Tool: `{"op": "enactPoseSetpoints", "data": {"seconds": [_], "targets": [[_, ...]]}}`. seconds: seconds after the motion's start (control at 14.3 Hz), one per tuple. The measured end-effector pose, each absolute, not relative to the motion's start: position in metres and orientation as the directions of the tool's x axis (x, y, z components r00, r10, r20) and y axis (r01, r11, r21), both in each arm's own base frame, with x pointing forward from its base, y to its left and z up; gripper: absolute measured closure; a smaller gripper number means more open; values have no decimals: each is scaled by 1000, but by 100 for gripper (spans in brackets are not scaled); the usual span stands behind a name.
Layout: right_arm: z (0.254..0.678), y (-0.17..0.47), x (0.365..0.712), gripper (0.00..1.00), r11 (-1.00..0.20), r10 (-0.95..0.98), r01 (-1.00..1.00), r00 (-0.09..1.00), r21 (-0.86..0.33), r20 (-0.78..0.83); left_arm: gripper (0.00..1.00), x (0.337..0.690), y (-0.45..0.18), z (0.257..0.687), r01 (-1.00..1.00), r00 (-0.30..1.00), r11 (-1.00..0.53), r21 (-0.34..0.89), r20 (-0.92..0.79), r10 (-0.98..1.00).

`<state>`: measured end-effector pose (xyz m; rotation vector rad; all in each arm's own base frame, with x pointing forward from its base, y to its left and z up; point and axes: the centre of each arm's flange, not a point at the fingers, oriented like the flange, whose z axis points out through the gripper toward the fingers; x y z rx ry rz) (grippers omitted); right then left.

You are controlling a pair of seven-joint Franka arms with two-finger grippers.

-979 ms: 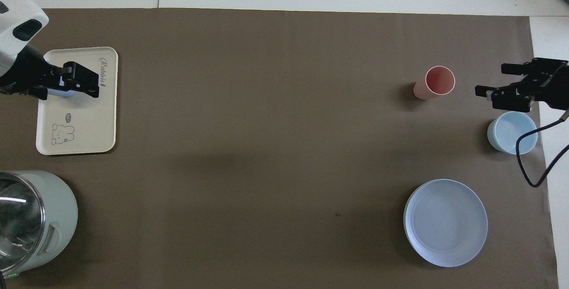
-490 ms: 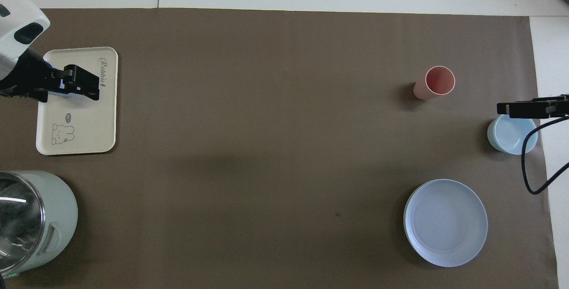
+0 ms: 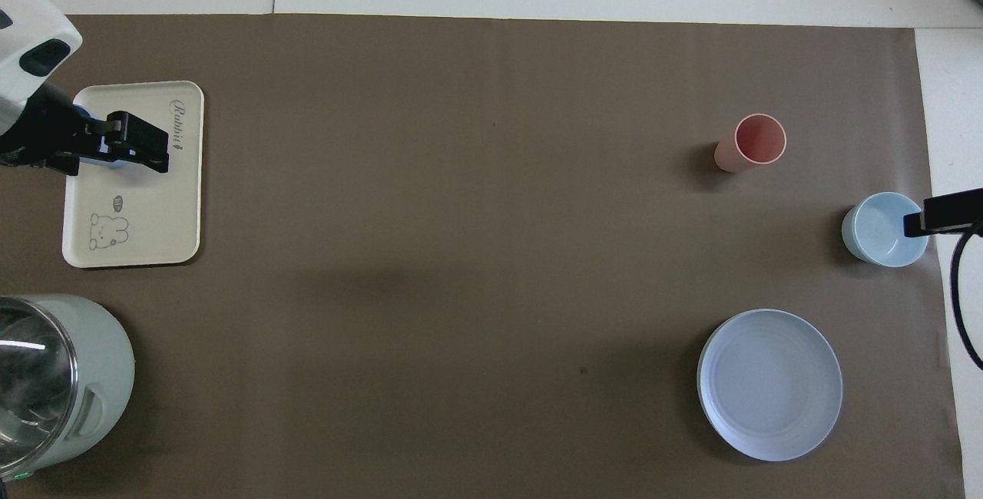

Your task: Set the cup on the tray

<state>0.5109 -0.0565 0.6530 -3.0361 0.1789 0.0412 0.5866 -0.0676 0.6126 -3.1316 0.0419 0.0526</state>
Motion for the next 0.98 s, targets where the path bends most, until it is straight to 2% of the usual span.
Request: {"op": "enactPoseSetpoints", "data": {"seconds": [0.28, 0.98], "targets": [[649, -19, 519, 0, -999, -42, -41, 998, 7, -57, 0, 587, -68, 613, -28, 999, -1000, -9, -33, -27], [641, -33, 524, 0, -997, -74, -74, 996, 10, -52, 0, 585, -69, 616, -31, 999, -999, -9, -26, -30]]}}
